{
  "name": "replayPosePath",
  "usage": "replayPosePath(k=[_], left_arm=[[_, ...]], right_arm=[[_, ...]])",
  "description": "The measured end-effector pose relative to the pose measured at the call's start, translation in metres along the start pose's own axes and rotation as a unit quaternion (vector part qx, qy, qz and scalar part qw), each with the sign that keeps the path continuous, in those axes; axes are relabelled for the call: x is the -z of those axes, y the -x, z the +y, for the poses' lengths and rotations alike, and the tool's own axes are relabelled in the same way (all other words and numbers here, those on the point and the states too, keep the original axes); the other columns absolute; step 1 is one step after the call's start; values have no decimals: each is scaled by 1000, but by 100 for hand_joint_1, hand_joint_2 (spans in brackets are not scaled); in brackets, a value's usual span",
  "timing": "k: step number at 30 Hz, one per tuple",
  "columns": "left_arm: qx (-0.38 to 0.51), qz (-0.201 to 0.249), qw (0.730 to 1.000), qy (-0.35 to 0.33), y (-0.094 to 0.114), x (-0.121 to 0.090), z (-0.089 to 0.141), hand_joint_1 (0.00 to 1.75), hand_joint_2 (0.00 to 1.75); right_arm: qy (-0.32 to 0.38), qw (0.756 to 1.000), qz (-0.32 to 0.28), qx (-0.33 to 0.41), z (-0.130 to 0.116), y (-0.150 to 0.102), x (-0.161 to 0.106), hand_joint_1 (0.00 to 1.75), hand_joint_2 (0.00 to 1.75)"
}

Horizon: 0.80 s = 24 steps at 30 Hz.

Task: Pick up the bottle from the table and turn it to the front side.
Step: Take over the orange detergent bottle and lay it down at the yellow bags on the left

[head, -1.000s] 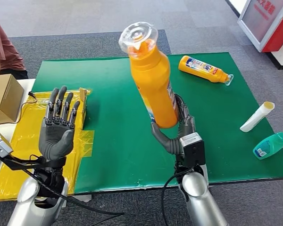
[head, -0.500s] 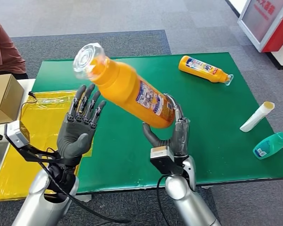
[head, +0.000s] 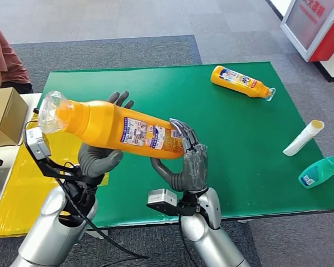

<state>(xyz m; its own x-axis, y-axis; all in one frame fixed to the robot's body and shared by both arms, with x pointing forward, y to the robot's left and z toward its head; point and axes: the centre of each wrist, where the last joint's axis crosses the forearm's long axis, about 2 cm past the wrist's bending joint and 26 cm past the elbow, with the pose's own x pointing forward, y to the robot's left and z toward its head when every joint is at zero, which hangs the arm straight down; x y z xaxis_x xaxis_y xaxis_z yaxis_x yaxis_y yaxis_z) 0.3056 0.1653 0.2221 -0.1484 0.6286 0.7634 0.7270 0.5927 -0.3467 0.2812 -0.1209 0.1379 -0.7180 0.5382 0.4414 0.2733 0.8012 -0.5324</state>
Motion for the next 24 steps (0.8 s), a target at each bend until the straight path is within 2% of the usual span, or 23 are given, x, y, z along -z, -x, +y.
replayPosePath(k=[13, 17, 24], left_arm=[[57, 19, 998, 0, -9, 14, 24, 0, 175], [66, 28, 997, 16, -10, 16, 30, 175, 175], [70, 32, 997, 26, -9, 16, 32, 175, 175]], right_arm=[[-7, 998, 26, 56, 12, -14, -4, 175, 175], [-16, 998, 20, 65, 16, -19, -4, 175, 175], [-25, 997, 22, 71, 17, -20, -4, 175, 175]])
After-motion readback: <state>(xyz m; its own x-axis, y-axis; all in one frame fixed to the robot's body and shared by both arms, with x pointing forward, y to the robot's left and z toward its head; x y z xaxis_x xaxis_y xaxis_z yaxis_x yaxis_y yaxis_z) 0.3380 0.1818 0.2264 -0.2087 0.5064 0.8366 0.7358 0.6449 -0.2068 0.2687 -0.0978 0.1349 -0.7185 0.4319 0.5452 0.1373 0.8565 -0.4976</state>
